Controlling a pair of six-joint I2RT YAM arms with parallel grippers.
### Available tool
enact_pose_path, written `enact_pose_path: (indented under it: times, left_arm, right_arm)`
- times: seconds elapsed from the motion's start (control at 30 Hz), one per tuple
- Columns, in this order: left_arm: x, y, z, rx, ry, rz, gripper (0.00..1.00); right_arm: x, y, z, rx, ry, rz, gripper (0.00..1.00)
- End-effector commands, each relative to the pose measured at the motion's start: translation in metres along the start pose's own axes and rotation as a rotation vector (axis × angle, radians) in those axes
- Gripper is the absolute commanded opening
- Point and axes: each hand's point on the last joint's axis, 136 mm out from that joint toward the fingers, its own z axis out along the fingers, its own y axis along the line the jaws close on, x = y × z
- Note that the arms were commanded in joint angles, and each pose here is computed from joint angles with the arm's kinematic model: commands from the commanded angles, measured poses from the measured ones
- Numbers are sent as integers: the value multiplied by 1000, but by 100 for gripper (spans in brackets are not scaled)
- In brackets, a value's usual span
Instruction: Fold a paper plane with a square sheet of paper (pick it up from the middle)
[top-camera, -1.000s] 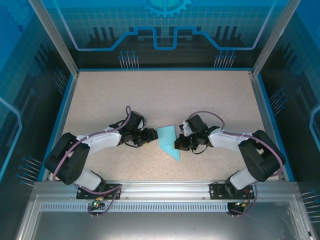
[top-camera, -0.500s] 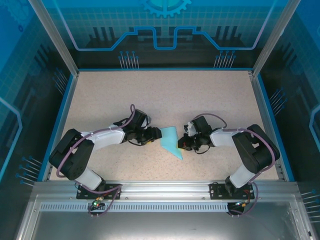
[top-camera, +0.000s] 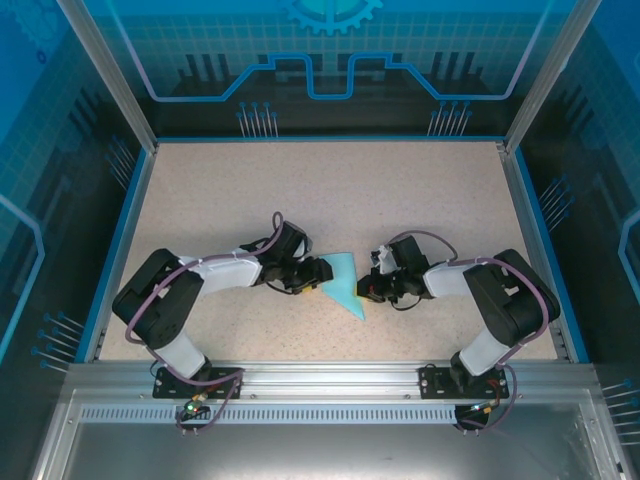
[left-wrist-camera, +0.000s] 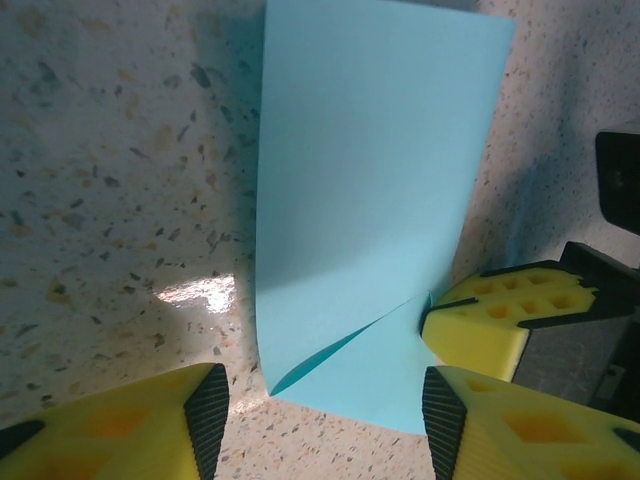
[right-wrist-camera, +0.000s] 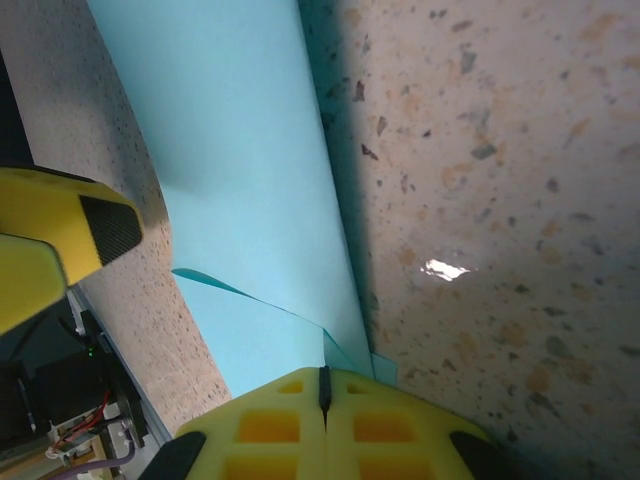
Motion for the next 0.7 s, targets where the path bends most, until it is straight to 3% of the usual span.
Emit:
enact_pose_path:
  times: [0.0,0.67]
  left_arm:
    - [4,-9,6,32,26,-52,57]
    - [10,-14,15,82,31,-82,54]
  right_arm:
    - [8,-29,4,69,6,86,0]
    - [9,-40,7,68,-1,125,0]
